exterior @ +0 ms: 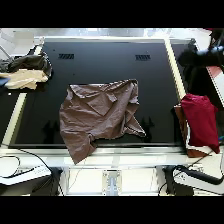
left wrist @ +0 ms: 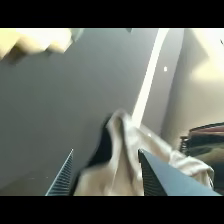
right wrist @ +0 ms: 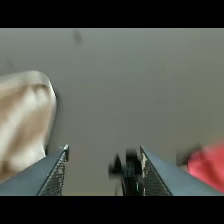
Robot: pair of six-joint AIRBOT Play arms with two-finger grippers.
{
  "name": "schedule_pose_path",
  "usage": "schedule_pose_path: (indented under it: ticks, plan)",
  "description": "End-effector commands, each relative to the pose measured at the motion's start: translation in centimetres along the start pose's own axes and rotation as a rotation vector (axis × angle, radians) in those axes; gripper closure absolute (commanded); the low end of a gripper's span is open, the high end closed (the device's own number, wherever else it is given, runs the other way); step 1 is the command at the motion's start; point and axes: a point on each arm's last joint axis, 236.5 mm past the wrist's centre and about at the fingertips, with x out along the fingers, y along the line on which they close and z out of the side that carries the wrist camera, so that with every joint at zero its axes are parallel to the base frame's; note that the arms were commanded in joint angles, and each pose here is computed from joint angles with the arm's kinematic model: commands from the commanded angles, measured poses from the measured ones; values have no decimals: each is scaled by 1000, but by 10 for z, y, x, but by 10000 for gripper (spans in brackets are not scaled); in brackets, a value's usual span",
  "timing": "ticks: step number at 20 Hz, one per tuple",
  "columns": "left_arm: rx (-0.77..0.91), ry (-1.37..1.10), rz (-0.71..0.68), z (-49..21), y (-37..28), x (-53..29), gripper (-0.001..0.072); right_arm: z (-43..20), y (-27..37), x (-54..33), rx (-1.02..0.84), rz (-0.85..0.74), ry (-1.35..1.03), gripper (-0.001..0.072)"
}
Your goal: Fold the shirts.
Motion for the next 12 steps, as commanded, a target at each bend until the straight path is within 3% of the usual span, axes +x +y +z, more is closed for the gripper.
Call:
schedule_pose_path:
  ticks: [1,7,12]
  plan:
    - [-229,24,26,-75,49,-18,265,-74,-6,-14,13,-1,162,225]
    - [-144,333,-56,-219,41,25,202,-94,18,-2,69,98,149,225]
    - [25,558,-14,-272,34,37,200,-88,16,-1,57,91,123,224]
